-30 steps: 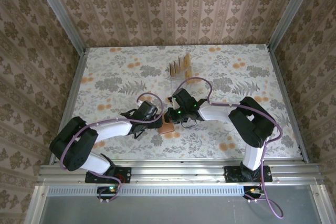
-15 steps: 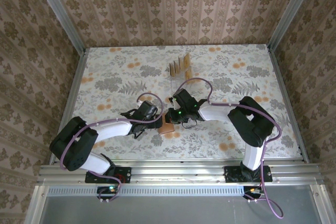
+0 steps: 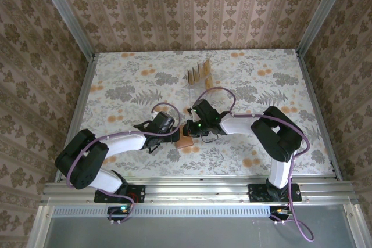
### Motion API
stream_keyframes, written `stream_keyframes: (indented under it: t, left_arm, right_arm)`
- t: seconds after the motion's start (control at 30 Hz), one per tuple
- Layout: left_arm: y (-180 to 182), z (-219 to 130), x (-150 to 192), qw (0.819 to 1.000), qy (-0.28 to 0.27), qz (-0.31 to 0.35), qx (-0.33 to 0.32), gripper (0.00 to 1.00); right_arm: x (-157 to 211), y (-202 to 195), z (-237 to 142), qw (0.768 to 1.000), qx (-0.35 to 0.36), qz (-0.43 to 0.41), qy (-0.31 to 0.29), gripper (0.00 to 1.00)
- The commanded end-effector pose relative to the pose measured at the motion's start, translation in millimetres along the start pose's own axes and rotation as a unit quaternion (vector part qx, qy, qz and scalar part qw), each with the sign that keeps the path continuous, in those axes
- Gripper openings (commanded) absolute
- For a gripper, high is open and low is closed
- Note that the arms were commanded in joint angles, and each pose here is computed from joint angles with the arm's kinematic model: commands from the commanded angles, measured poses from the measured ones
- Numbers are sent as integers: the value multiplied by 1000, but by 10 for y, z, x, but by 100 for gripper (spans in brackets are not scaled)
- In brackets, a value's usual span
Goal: Put the credit cards into the card holder
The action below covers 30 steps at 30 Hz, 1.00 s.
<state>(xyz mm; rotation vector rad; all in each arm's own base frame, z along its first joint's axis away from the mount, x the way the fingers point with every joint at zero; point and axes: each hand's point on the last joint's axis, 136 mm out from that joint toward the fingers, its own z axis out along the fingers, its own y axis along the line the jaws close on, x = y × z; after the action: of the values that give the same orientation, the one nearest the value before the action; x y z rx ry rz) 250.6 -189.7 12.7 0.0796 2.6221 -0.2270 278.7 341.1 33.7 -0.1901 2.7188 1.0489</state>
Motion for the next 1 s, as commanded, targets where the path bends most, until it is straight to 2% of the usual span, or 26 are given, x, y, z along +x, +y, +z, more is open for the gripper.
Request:
stream_keyframes:
  t: [0.0,0.3,0.43,0.57,0.67,0.77,0.8,0.97]
  left_arm:
    - [193,244,672,993,117,15,-14,99]
    - [192,231,661,993,116,15,-15,99]
    - [168,220,624,993,113,16,-12,100]
    - [72,158,392,995,99,26,-4,100]
    - [6,42,59,997,72,25,8,100]
    - [1,-140,-362,999,31,24,18,100]
    - [14,-218,-519,999,17,25,19,100]
    - [101,-638,-1158,998,-52,25,26,100]
  right_arm:
    - [347,-439,94,997,61,32,46,0]
    - [600,-772,125,991,107,54,68,0]
    - [556,-685,115,992,93,55,67,0]
    - [226,-266,-35,997,58,25,42,21]
    - [-95,91,-254,999,40,-5,9,51]
    - [-391,341,-536,999,33,-21,-31,90]
    - [-488,419,-655,998,33,-26,-46,100]
    - [-788,556,-1209,992,36,-34,-114,100]
